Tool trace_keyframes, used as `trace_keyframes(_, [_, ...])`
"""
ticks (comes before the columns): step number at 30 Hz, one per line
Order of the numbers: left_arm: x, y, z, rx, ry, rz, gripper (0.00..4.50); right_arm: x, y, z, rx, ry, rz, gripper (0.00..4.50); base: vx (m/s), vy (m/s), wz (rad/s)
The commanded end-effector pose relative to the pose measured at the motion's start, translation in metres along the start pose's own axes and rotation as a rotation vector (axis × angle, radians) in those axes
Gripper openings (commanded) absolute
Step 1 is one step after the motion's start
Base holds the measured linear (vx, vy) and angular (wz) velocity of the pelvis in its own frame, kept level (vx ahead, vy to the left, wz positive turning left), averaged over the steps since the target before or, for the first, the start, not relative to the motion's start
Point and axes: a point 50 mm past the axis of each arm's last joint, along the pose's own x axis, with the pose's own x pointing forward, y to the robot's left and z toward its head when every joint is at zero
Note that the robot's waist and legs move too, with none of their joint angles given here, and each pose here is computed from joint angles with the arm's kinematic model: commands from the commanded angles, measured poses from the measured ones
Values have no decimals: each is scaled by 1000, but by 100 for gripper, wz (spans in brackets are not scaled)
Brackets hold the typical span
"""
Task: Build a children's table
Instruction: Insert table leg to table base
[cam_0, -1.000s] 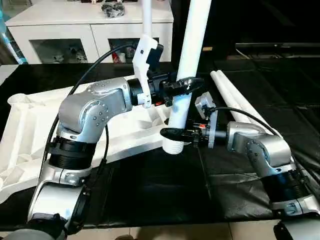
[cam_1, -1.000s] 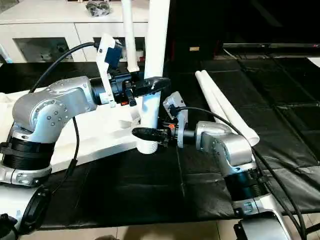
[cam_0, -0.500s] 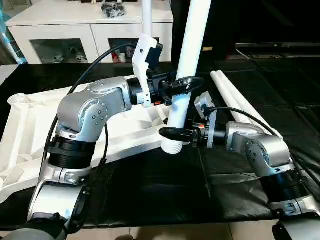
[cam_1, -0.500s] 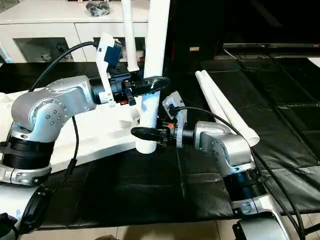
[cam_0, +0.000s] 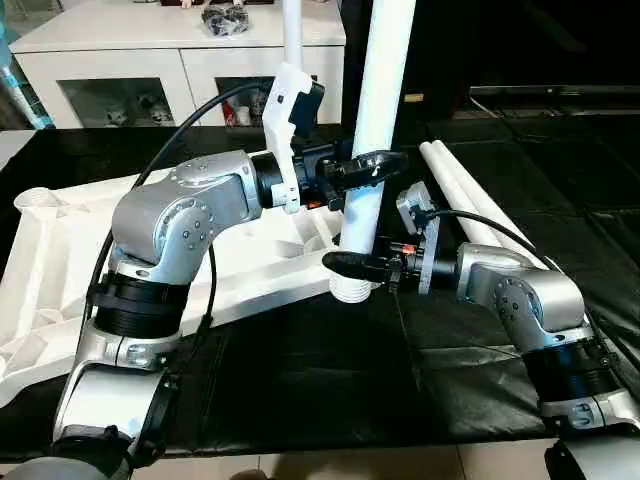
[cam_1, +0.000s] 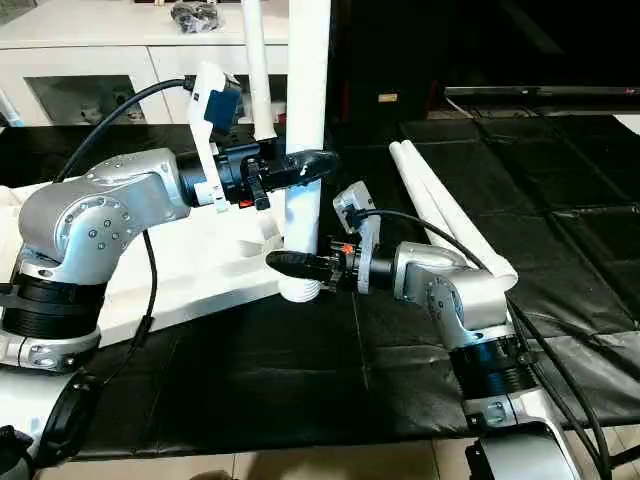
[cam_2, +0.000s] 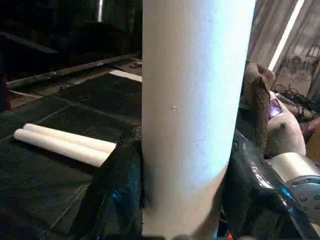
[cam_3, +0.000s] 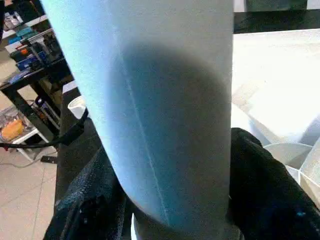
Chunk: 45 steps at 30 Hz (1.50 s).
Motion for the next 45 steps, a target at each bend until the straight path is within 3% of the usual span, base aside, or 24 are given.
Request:
trace_keyframes(1, [0,-5,6,29,-1,-32,180,-5,-3,11,-33,-27,-20,281,0,0,0])
trace_keyframes(3, [0,-5,6,32,2,-40,180,-5,-1,10,-42,-24,-4,251,0,0,0])
trace_keyframes(11, [2,-7,7,32,6,-53,180,-5,-2,7,-29,-13,-12,208,0,0,0])
trace_keyframes(15, [2,-10,11,20,-7,-63,180,-6,-7,6,22,-27,-57,204,0,0,0])
trace_keyframes(22, [4,-21,18,12,-40,-128,180,-2,-7,8,-29,-75,-99,203,0,0,0])
trace_keyframes(23, [5,-23,18,10,-38,-141,236,-1,-8,9,-25,-80,-114,202,0,0,0])
trace_keyframes(28, [7,-26,17,13,-33,-119,280,2,-9,9,-28,-79,-123,199,0,0,0])
trace_keyframes(35, [7,-22,19,-11,-61,-87,291,4,-9,6,-28,-105,-135,197,0,0,0])
trace_keyframes(38, [4,-22,21,-22,-96,-87,291,2,-11,7,-20,-132,-170,197,0,0,0])
trace_keyframes(41, [-6,-14,19,-17,-126,-41,291,-6,-26,4,-36,-139,-349,197,0,0,0])
trace_keyframes(45, [-17,-7,7,-8,-85,-20,291,-22,-41,-1,-40,-125,-505,194,0,0,0])
